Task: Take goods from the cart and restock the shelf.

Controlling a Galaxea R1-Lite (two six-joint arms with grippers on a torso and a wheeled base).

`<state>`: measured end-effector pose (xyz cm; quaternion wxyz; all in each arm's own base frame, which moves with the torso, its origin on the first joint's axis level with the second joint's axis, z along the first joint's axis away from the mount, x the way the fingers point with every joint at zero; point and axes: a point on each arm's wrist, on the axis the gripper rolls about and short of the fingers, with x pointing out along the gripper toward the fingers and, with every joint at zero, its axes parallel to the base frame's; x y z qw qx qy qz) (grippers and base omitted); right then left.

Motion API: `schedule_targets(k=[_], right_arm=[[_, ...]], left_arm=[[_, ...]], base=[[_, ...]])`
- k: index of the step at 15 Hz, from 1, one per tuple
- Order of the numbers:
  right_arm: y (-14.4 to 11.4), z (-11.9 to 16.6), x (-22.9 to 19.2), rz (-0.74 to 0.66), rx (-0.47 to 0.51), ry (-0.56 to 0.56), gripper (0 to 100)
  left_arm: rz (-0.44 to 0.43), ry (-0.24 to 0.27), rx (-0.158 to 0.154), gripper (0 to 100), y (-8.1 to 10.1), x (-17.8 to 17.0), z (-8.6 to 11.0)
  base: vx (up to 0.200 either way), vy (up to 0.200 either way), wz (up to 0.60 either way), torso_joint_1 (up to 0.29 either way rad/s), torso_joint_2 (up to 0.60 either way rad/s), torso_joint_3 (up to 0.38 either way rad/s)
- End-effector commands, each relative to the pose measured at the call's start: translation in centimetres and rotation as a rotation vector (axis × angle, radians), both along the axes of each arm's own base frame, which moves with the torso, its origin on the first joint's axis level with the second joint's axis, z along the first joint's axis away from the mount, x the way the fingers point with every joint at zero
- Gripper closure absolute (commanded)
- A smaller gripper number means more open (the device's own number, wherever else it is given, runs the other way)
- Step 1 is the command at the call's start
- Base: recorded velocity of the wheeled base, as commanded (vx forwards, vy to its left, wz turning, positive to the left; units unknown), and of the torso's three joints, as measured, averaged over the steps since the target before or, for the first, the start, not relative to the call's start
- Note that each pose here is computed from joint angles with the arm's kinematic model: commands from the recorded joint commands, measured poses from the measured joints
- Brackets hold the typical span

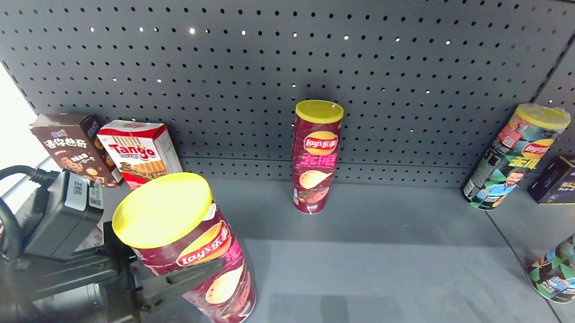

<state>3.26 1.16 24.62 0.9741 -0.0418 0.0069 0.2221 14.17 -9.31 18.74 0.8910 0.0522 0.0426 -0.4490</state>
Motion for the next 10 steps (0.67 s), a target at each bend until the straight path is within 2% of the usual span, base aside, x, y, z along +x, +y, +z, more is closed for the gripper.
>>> schedule_targets(k=[1, 3, 10], right_arm=[[1.0, 1.1, 3.2, 0.069, -0.018, 0.054, 0], [1.6, 1.8, 4.4, 0.115, -0.042, 0.05, 0], [4.1, 2.2, 8.1, 0.199, -0.062, 0.071, 0]], left_arm=[[0.0, -0.002, -0.001, 100, 0.0, 0.0, 0.0], [0.033, 0.0, 0.001, 100, 0.6, 0.3, -0.1], [0.028, 0.013, 0.007, 100, 0.7, 0.2, -0.4]], base=[[0.0, 0.0, 0.0, 0.0, 0.0, 0.0], [0.0, 0.0, 0.0, 0.0, 0.0, 0.0], [0.0, 0.0, 0.0, 0.0, 0.0, 0.0]])
